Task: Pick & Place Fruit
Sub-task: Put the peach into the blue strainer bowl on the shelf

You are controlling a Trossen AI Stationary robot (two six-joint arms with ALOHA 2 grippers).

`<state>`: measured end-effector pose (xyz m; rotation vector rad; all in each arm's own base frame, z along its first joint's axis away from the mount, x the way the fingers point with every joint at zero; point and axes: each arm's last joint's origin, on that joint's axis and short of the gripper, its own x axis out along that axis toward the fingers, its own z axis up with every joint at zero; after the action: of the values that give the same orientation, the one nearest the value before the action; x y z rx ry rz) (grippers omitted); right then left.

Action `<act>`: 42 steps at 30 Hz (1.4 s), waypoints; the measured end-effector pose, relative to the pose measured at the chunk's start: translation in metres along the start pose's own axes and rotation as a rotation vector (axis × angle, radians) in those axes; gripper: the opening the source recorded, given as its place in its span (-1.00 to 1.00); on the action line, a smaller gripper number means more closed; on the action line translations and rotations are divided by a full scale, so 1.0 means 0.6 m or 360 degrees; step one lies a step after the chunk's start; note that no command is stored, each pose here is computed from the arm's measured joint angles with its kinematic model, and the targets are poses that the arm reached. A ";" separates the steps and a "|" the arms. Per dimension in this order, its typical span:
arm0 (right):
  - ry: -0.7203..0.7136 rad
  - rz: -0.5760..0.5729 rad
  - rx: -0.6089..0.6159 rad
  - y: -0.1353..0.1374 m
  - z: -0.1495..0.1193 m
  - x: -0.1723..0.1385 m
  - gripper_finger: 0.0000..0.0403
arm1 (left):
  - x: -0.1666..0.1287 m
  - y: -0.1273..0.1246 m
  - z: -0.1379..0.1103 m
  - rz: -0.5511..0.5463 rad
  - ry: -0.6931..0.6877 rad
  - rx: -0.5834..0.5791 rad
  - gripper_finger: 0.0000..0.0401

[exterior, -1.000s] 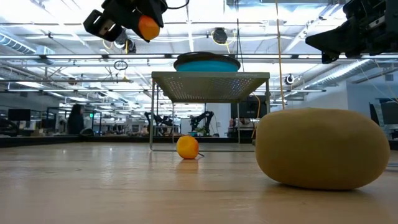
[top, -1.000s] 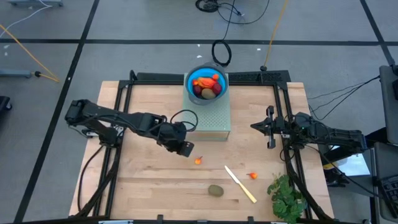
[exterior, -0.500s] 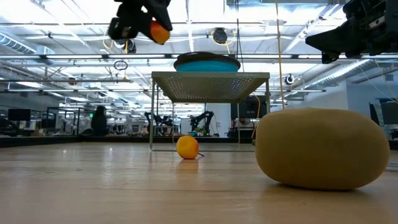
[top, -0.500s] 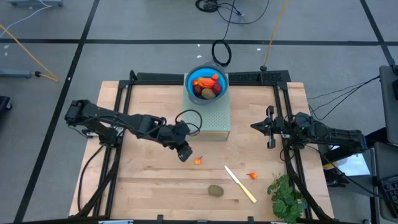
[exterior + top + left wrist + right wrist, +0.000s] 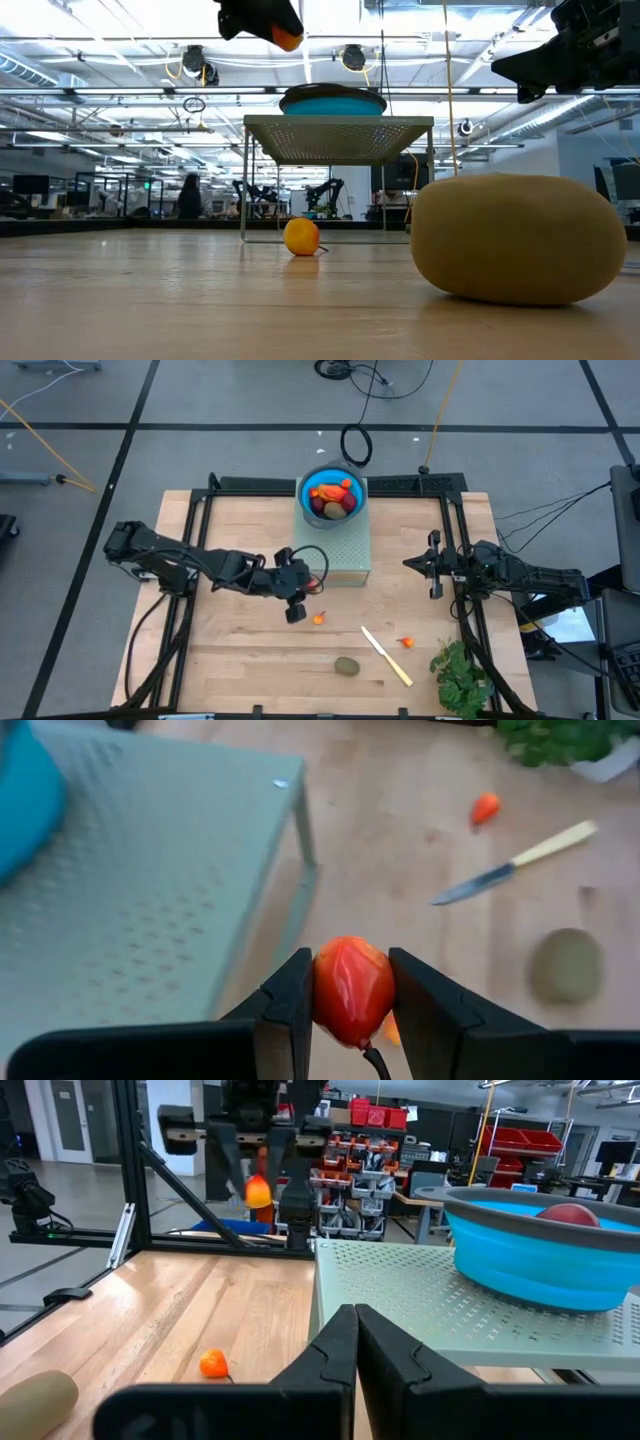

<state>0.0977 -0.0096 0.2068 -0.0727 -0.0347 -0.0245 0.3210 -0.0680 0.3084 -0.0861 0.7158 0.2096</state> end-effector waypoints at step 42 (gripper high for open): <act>-0.0001 0.0000 0.0005 0.000 0.000 0.000 -1.00 | -0.013 0.009 0.076 0.0313 -0.0732 0.0111 -0.46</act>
<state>0.0977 -0.0096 0.2068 -0.0695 -0.0353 -0.0244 0.3433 -0.0574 0.3479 0.0983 0.2713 0.3780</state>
